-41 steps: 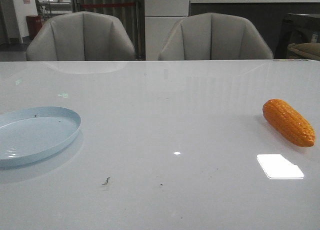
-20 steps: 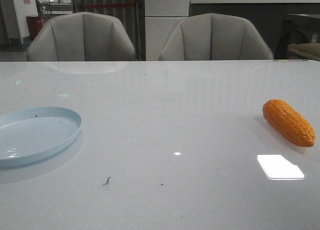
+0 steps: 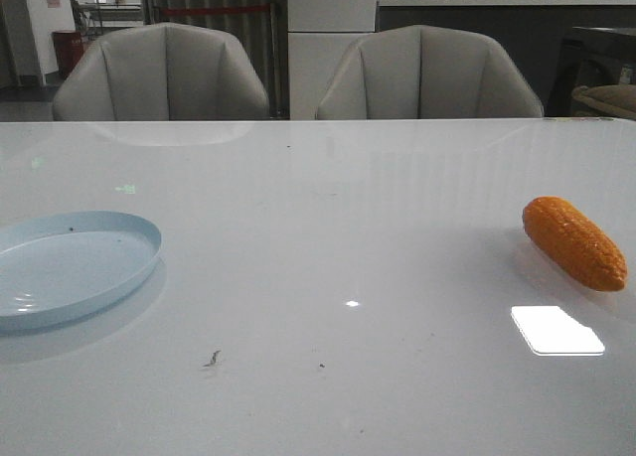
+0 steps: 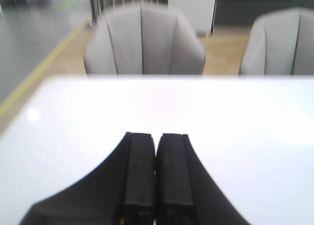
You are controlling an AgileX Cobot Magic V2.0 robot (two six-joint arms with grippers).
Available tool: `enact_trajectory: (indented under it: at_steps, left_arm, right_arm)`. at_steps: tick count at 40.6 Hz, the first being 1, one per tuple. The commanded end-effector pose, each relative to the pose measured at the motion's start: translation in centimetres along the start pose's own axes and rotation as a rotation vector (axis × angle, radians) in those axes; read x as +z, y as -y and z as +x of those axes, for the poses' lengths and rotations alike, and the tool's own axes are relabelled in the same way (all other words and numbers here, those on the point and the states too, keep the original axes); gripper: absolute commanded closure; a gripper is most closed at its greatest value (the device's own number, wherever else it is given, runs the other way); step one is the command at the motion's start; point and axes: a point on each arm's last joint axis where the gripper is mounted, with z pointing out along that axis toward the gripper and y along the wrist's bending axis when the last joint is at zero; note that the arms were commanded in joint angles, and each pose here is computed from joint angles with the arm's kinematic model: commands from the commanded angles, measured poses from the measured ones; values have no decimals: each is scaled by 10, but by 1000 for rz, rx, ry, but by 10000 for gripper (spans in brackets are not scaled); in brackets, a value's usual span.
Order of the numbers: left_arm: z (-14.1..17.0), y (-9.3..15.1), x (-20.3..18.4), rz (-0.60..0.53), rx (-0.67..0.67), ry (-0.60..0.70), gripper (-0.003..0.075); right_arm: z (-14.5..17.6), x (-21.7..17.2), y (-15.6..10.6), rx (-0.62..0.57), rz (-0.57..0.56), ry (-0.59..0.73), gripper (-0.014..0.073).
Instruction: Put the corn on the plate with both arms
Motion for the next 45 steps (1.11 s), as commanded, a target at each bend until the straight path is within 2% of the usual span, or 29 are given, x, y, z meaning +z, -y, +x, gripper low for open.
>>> enact_trajectory:
  at_steps: [1,5,8,12,16,19,22,28,36,45]
  left_arm:
    - [-5,1,5,8,-47,-15,630]
    - [4,1,10,6,-47,-102,619]
    - [6,1,11,5,-47,-113,592]
    - [7,1,13,5,-47,-119,521]
    - [11,1,18,4,-51,-142,395]
    - [18,1,26,3,-58,-199,281]
    - [28,0,35,-1,-55,-285,229]
    - [32,-6,56,-35,-104,-412,228]
    - [31,-28,93,-108,-172,-551,228]
    - [47,-34,140,-117,-200,-706,230]
  right_arm:
    - [-5,-1,-1,2,-4,-32,543]
    - [-1,0,-1,2,-2,-74,501]
    - [-2,0,-1,2,-3,-63,404]
    - [-3,0,-1,2,-3,-58,238]
    - [-2,0,-1,2,-3,-59,127]
    - [-2,0,-1,2,-3,-59,127]
    - [-2,0,-1,2,-3,-62,127]
    - [-2,0,-1,2,-3,-65,127]
    - [-2,0,-1,2,-3,-65,127]
    - [-2,0,-1,2,-3,-65,127]
